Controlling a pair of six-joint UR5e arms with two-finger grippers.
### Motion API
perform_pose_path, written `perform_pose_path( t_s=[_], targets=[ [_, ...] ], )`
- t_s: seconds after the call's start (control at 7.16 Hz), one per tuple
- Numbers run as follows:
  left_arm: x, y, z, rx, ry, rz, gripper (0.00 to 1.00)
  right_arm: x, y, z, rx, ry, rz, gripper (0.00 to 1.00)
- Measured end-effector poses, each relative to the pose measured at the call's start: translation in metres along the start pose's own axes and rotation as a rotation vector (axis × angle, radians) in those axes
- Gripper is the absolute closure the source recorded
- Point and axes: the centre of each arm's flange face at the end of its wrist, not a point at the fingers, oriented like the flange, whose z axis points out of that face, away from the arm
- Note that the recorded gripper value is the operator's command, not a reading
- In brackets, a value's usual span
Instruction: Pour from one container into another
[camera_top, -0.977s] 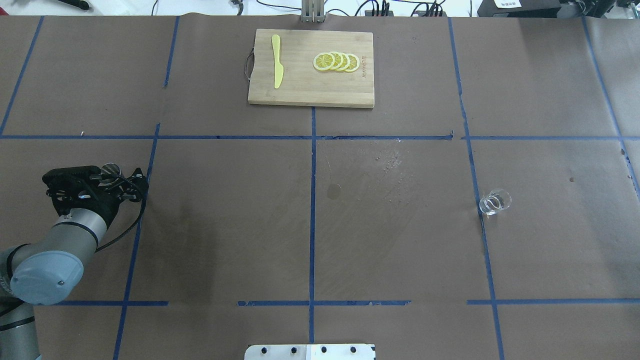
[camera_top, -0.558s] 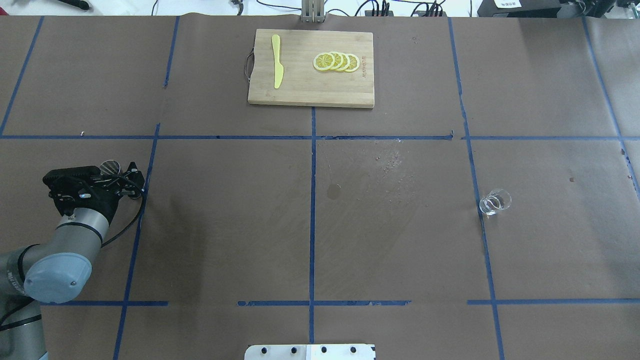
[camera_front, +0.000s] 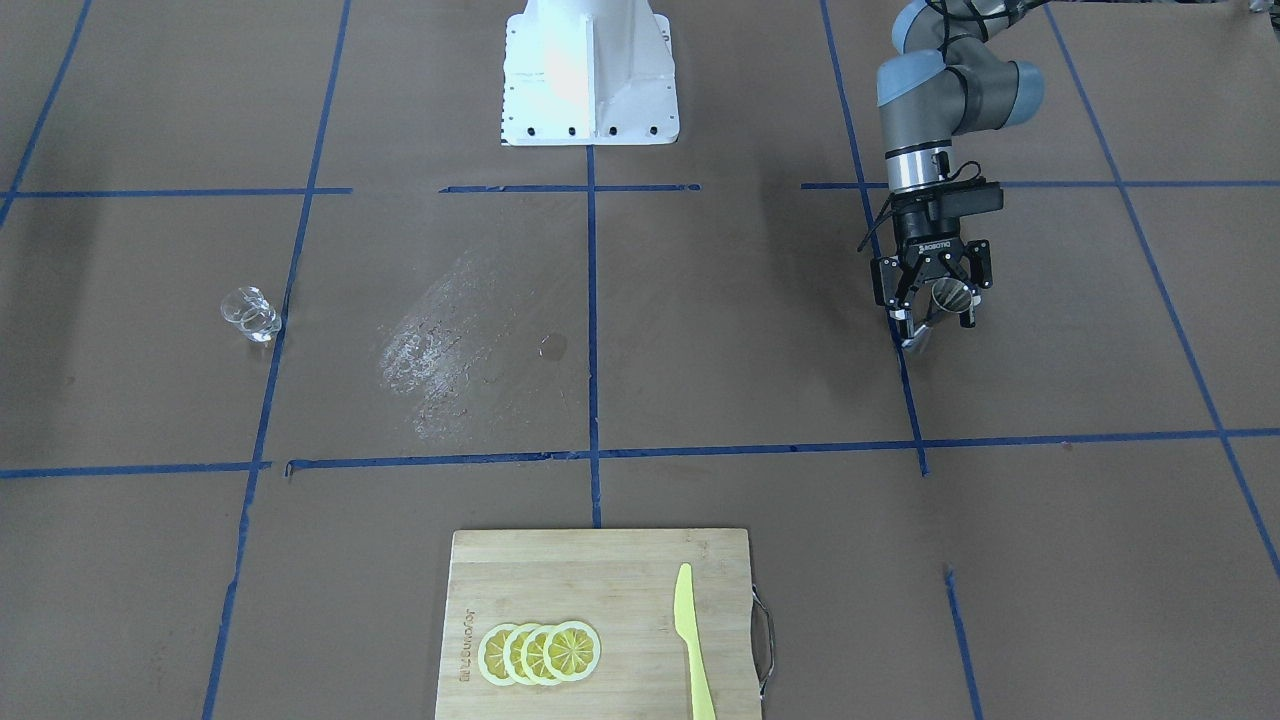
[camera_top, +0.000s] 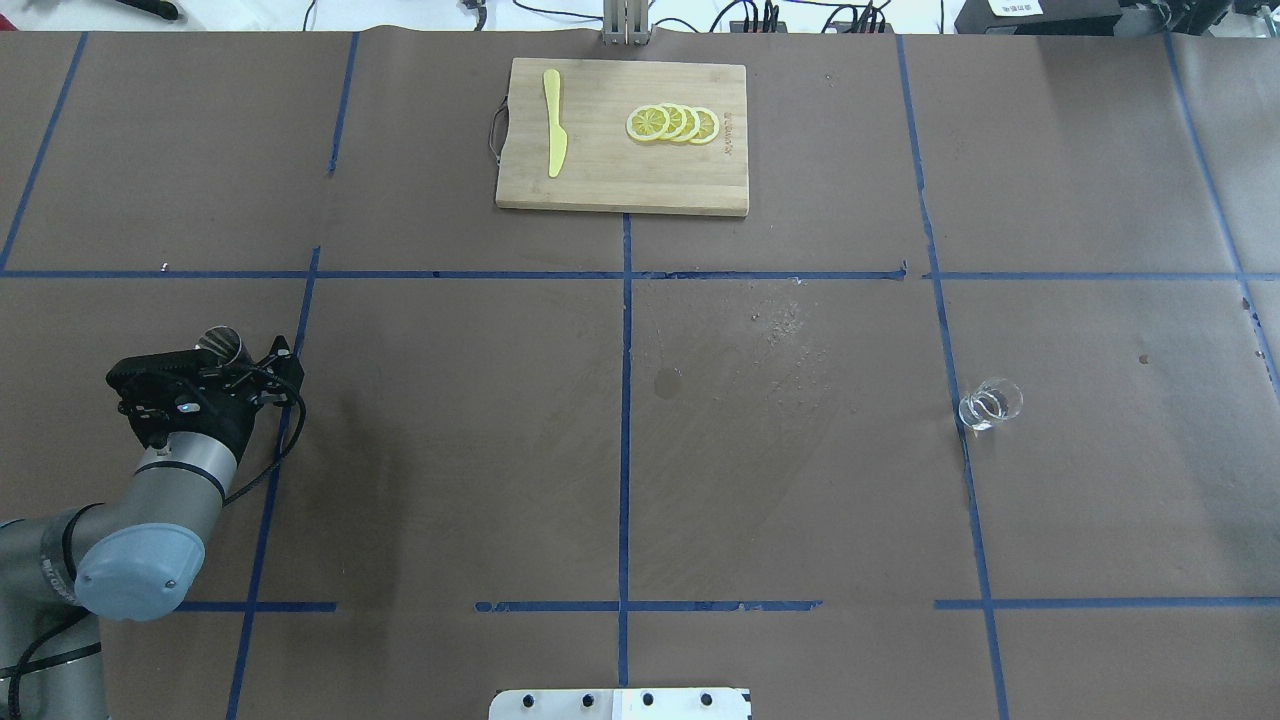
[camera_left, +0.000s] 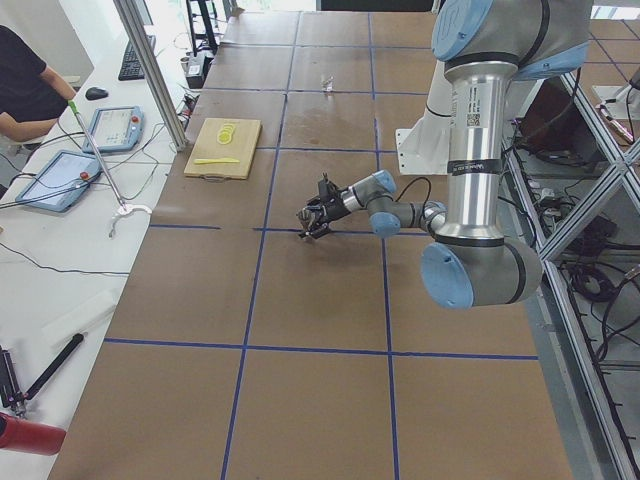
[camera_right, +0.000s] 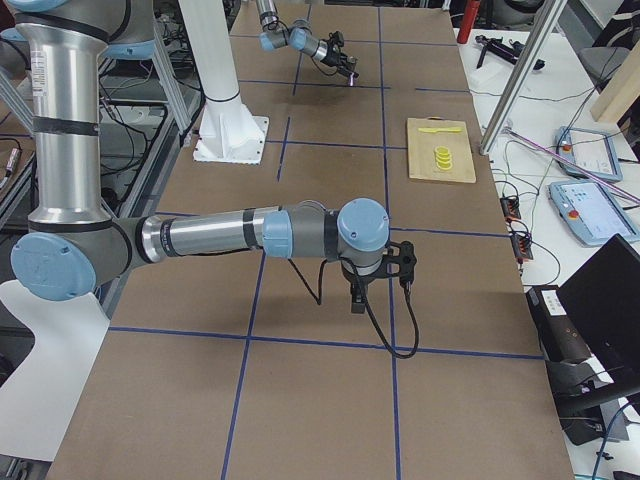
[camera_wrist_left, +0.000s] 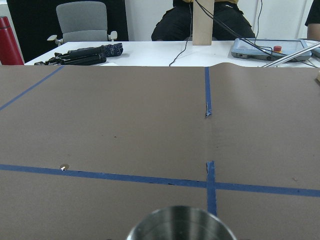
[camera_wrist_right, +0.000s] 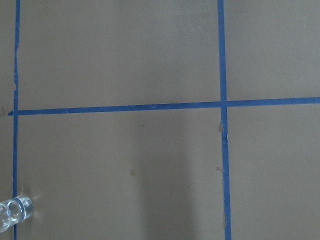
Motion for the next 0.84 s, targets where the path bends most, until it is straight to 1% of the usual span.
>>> perform_pose_path(
  t_s=[0.42,0.84],
  targets=[
    [-0.006,0.018,0.003,0.035,-0.013,-0.007,0.28,0.000,0.000,0.000,0.000,0.000,0.000,0.00],
    [-0.007,0.015,0.001,0.111,-0.015,-0.005,0.28,0.001,0.000,0.001,-0.001,0.000,0.002,0.00]
  ],
)
